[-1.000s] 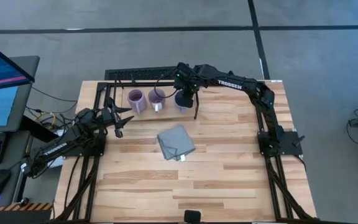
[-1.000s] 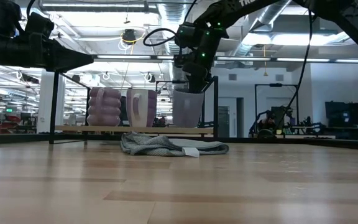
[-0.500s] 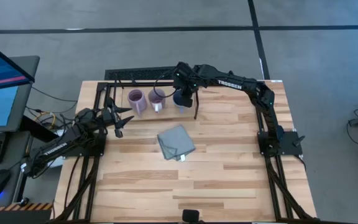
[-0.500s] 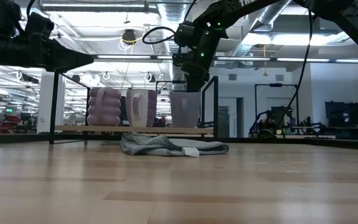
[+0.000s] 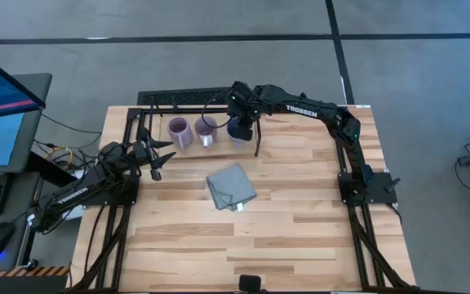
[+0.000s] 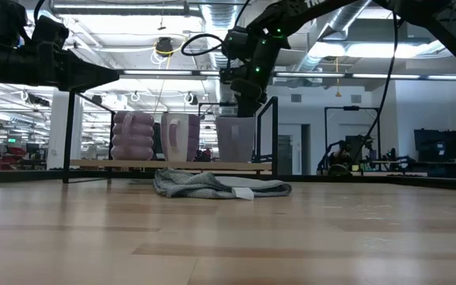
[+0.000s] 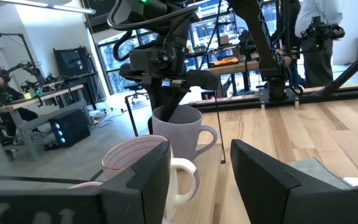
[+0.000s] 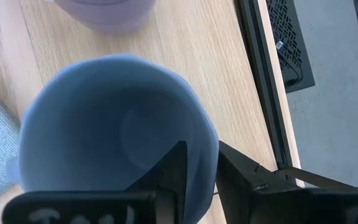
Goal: Stack small to large cups/mugs on shelf
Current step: Put the blue mug on the shelf
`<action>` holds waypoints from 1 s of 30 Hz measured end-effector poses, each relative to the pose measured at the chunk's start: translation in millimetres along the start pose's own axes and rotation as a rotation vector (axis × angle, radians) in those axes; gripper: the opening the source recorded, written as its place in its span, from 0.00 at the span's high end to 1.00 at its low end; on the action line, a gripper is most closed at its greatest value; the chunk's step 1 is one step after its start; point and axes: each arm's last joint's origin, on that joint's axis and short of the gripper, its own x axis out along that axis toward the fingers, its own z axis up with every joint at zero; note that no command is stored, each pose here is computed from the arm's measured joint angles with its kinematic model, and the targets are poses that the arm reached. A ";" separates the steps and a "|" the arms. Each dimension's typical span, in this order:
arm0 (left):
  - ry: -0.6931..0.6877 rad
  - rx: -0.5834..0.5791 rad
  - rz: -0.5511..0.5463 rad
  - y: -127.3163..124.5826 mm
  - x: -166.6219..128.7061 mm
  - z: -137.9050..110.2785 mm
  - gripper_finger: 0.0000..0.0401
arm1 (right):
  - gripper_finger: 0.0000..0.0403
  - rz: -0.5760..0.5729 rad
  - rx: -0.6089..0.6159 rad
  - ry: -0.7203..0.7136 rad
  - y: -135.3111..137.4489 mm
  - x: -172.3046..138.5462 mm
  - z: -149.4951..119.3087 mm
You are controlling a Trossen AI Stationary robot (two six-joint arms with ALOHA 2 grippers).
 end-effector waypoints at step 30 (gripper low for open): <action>0.000 0.000 0.002 0.1 0.0 0.0 0.60 | 0.74 -0.005 0.007 -0.017 -0.5 0.0 1.5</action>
